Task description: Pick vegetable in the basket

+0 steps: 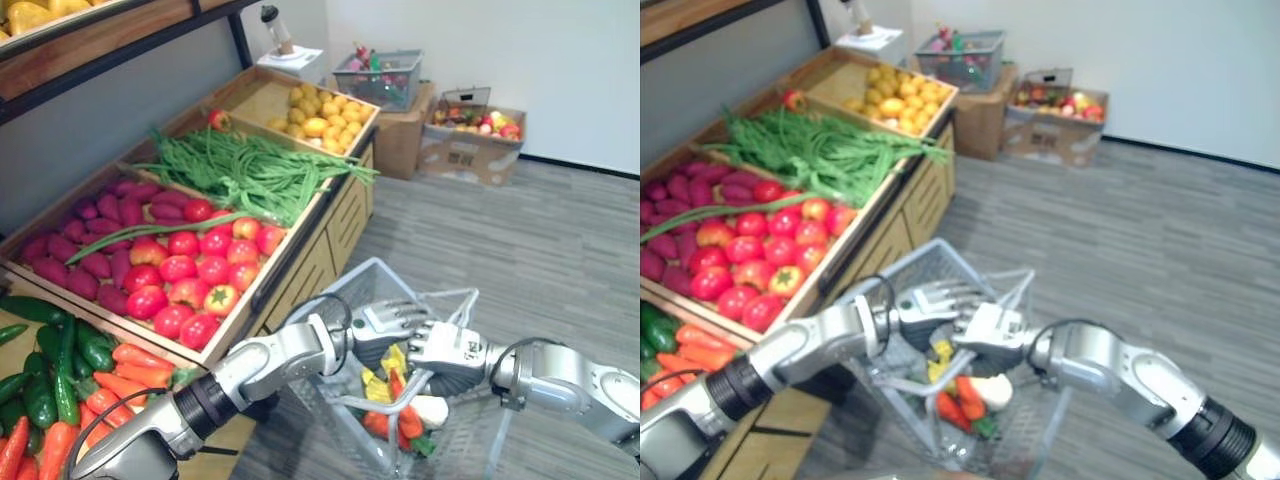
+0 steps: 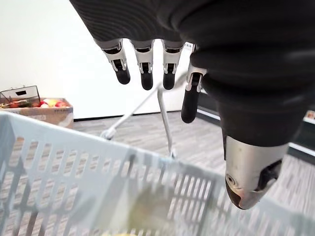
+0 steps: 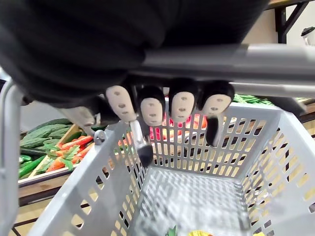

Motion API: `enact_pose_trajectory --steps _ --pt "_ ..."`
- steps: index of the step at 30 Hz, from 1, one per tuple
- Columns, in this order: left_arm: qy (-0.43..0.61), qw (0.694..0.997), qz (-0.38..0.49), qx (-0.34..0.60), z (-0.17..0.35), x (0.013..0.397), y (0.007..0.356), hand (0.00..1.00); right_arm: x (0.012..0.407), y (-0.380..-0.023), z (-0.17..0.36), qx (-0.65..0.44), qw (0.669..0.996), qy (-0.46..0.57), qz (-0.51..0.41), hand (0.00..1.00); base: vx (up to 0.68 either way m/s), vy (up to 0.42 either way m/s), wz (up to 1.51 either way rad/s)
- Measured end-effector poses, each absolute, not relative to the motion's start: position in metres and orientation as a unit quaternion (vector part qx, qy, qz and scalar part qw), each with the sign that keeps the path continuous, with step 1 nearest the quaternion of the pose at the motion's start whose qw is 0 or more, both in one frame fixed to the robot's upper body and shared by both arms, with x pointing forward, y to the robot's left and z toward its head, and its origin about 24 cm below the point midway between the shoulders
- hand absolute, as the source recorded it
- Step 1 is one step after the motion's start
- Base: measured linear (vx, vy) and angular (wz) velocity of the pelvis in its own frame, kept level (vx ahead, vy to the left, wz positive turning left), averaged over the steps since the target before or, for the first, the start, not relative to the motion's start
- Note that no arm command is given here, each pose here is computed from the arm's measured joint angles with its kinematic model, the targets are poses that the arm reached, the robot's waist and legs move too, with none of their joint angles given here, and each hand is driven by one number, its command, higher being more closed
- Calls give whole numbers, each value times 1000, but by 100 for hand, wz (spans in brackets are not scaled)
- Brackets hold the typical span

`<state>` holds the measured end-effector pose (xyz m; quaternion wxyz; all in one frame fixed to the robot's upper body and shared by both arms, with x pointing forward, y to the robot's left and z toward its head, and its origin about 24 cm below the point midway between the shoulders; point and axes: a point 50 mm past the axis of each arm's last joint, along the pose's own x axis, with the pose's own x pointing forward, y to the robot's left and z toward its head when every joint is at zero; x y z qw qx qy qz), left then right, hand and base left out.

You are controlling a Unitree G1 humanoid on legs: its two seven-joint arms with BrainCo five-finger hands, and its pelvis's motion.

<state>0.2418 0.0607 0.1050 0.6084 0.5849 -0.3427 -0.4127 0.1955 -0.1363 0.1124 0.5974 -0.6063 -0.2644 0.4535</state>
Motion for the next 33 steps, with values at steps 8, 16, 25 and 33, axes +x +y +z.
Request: enact_pose_trajectory --steps 8,16,25,33 --pt "-378 719 -305 497 133 230 78 0 201 -148 101 -617 630 -239 406 100 -13 -32 6" --pt "-333 893 -87 288 151 232 123 0 217 -168 82 -639 664 -185 341 100 -18 -35 15" --pt "-329 936 52 115 154 214 140 0 237 -232 38 -671 696 -24 254 100 -14 -46 43" --pt "-252 940 204 109 123 201 193 0 190 -306 -32 -543 811 212 36 100 -6 -13 79"
